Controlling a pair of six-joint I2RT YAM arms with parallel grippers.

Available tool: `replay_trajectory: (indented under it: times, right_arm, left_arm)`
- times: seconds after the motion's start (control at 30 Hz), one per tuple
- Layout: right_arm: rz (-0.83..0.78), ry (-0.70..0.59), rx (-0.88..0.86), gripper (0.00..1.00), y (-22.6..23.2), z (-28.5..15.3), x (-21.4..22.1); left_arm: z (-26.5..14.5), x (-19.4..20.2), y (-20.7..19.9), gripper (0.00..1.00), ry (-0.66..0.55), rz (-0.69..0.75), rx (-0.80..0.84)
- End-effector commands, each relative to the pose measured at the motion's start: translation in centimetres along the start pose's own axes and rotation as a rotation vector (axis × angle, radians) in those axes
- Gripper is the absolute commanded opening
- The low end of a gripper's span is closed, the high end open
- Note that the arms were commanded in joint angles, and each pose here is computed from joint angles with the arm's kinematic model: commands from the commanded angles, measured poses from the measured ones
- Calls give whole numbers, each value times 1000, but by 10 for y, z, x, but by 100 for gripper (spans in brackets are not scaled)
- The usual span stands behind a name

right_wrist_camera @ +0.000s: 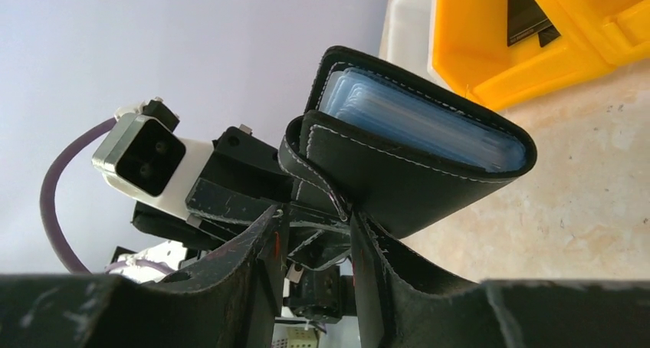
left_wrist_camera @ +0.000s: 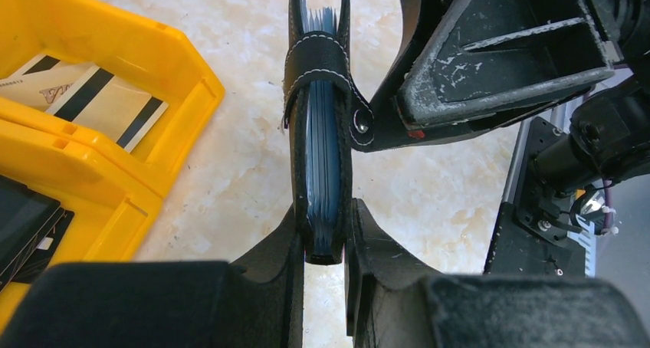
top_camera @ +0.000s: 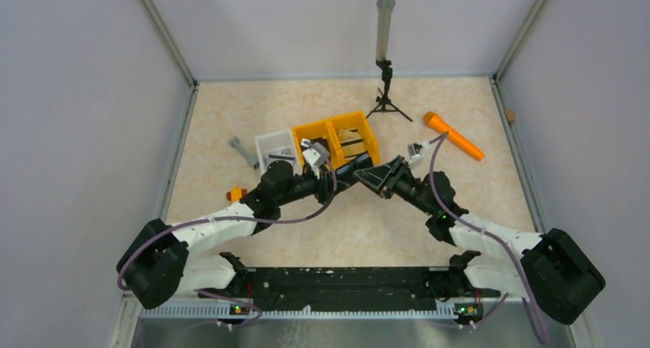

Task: Take the credit cards out of the card holder
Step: Open the card holder at the center of the board.

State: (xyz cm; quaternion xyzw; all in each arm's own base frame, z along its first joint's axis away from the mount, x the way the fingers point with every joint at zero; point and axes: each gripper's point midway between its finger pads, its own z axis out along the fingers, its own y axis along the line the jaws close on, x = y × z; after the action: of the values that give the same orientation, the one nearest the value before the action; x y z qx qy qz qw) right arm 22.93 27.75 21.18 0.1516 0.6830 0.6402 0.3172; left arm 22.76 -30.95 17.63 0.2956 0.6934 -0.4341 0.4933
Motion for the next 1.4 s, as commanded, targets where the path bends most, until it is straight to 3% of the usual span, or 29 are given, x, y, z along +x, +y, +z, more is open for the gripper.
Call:
replay_trajectory:
  times: [0.0, 0.23, 0.53, 0.73, 1.0, 1.17, 1.37]
  right_arm:
    - [-119, -59, -273, 36, 100, -1, -19]
    - [-190, -82, -303, 36, 127, -1, -27]
    - [-220, -78, -177, 38, 105, 3, -33]
    - [-503, -34, 39, 49, 74, -5, -46]
    - [-992, 105, 84, 52, 35, -29, -36]
    - [-1117, 90, 18, 52, 26, -36, -32]
    - [-1263, 137, 1, 66, 11, -37, -27]
  left_arm:
    - [3, 21, -2, 0, 102, -15, 19]
    - [5, 24, 3, 0, 127, -25, -5]
    - [0, 19, 2, 0, 106, -28, 2]
    - [-4, 19, 1, 2, 130, -12, 16]
    - [-10, 13, -9, 4, 110, 8, 62]
    - [-16, 8, -13, 5, 93, 37, 80]
    - [-21, 4, -20, 6, 69, 52, 111]
